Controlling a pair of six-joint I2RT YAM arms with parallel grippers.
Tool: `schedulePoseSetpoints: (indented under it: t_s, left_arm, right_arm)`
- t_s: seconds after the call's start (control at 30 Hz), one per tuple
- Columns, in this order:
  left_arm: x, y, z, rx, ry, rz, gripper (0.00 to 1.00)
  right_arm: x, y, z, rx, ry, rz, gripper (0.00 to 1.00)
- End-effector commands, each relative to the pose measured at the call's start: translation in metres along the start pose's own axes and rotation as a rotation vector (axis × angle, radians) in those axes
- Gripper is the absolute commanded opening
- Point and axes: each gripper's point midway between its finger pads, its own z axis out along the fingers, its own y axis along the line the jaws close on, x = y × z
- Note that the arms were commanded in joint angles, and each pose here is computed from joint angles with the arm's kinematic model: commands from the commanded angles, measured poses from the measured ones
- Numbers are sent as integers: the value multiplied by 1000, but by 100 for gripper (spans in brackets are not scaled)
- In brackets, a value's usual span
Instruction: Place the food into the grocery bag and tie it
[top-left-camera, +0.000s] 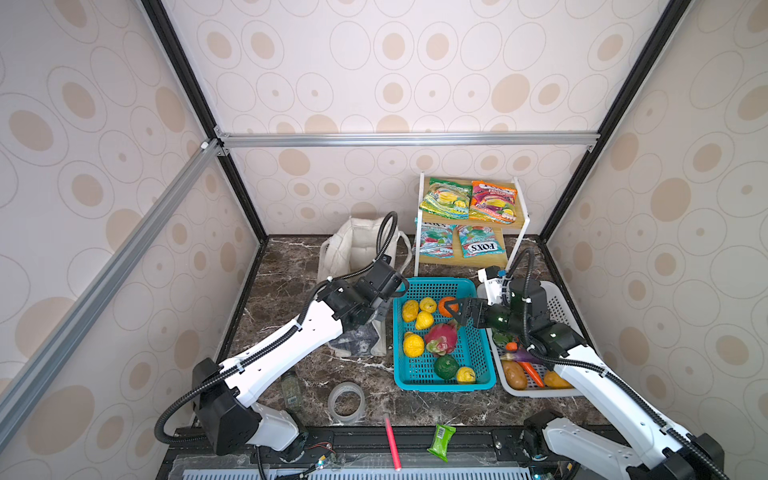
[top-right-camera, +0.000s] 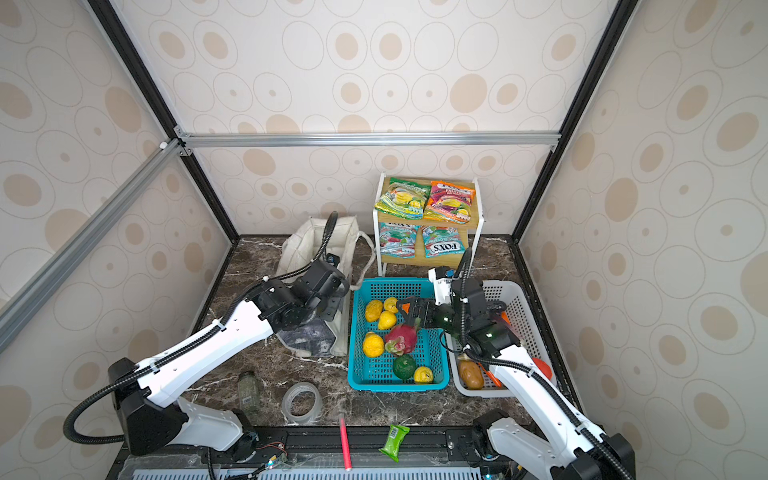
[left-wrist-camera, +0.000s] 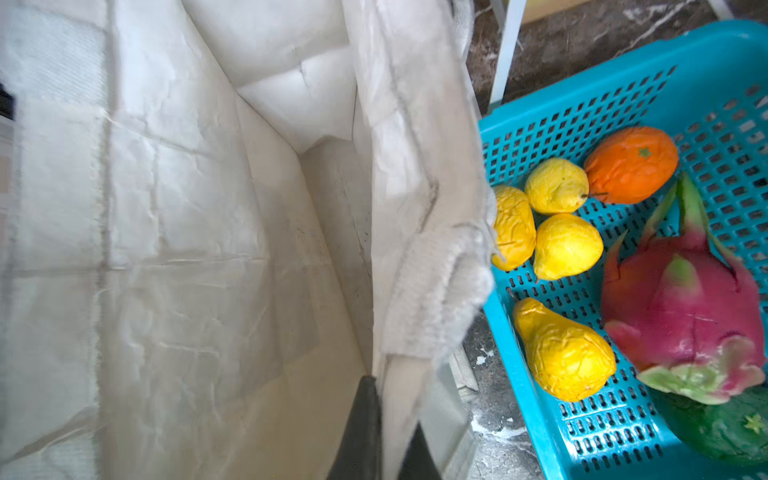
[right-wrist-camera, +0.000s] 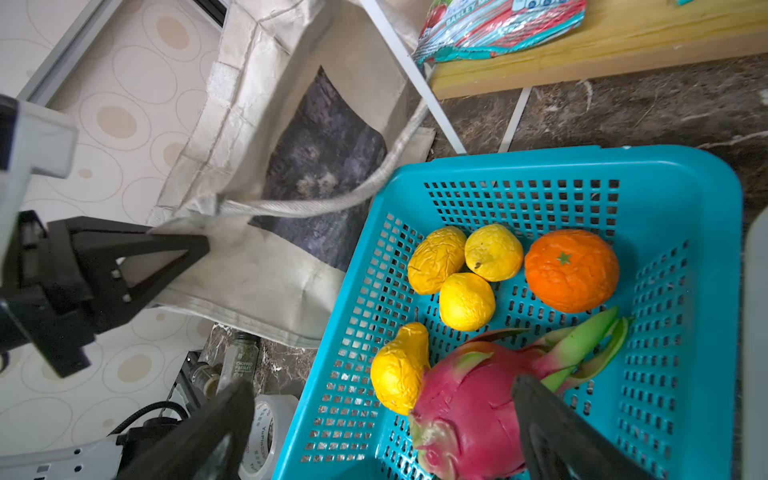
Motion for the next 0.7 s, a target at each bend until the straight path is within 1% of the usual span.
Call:
schedulePoseSetpoints:
  t_s: [0.0,0.07,0.1,0.2,0.27,0.33,0.4,0.43,0.5,0.57,0.63,0.67]
  left_arm:
    - [-6,-3,-16,29,-24,-47,16]
    - [-19,-3,-26,53,-66,-64,46]
    - [-27,-1,-33,60,-98,-71,55]
    - [-52,15,-55,44,-198,-109,78]
    - [-66,37,-65,35,-258,-153,86]
    - [-75,66,-67,44,-288,-220,87]
    - [-76,97,-63,30,-311,-272,87]
    - [-74,110,-58,10,-309,-284,87]
    - [-64,135,-37,-46,-262,-299,87]
    - [-55,147,-19,-88,-215,-293,86]
    - [-55,140,-7,-38,-206,-270,83]
    - [-58,133,-2,0,-217,-252,80]
  right_arm:
    - [-9,15,0,-13,-19,-43,100]
    - [-5,22,5,-15,6,-77,100]
    - [-3,24,8,-5,20,-92,100]
    - [-2,31,15,40,47,-142,100]
    - [-4,34,18,75,45,-166,100]
    - [-6,37,21,94,34,-183,100]
    - [-6,44,24,70,35,-193,100]
    - [-6,48,26,49,41,-196,100]
    - [-8,54,29,21,44,-187,99]
    - [-11,58,32,11,42,-176,100]
    - [-15,63,36,-10,39,-172,100]
    - [-16,66,37,-23,41,-174,100]
